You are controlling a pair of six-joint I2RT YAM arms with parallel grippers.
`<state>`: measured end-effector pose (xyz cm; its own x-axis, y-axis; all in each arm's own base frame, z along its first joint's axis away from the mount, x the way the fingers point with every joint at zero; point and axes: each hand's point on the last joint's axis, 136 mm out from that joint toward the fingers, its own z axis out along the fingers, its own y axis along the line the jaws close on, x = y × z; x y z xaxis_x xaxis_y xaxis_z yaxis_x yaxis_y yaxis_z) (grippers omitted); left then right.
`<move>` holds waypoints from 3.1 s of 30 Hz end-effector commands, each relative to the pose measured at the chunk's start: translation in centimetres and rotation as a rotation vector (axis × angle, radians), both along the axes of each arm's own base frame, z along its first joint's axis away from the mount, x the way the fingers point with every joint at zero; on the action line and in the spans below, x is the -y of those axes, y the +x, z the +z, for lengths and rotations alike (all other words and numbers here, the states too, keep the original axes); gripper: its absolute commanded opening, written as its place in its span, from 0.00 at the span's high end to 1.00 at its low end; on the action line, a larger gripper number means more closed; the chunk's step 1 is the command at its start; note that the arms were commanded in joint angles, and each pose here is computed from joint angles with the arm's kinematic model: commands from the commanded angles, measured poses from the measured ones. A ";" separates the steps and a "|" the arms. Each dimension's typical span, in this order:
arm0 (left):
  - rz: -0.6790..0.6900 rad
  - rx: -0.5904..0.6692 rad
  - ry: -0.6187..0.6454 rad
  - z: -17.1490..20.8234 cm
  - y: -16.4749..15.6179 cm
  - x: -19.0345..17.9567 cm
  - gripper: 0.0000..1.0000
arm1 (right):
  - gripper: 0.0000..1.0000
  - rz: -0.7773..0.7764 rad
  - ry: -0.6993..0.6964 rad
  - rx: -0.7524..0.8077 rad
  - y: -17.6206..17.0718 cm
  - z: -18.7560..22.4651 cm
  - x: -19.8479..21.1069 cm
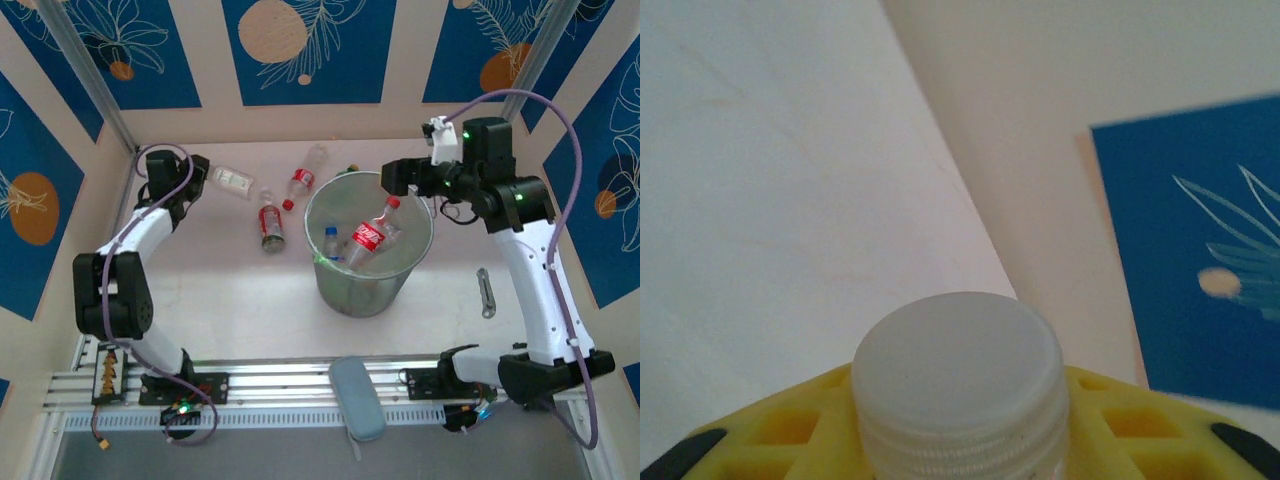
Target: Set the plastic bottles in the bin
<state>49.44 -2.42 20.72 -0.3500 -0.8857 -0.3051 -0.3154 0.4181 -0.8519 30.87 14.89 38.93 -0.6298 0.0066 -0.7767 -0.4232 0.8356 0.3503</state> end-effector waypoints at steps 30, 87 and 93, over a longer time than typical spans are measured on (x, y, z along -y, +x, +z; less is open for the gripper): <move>-0.715 0.613 -0.113 19.8 -9.5 14.9 0.84 | 0.02 0.701 0.074 -0.142 2.3 -2.0 -21.5; -0.991 0.310 0.431 7.3 -17.4 27.1 0.37 | 0.47 0.242 -0.108 -0.256 -5.0 -6.5 -4.5; -0.989 0.291 0.424 7.1 -17.0 27.6 0.41 | 0.48 0.288 -0.092 -0.381 -6.3 -10.6 -6.3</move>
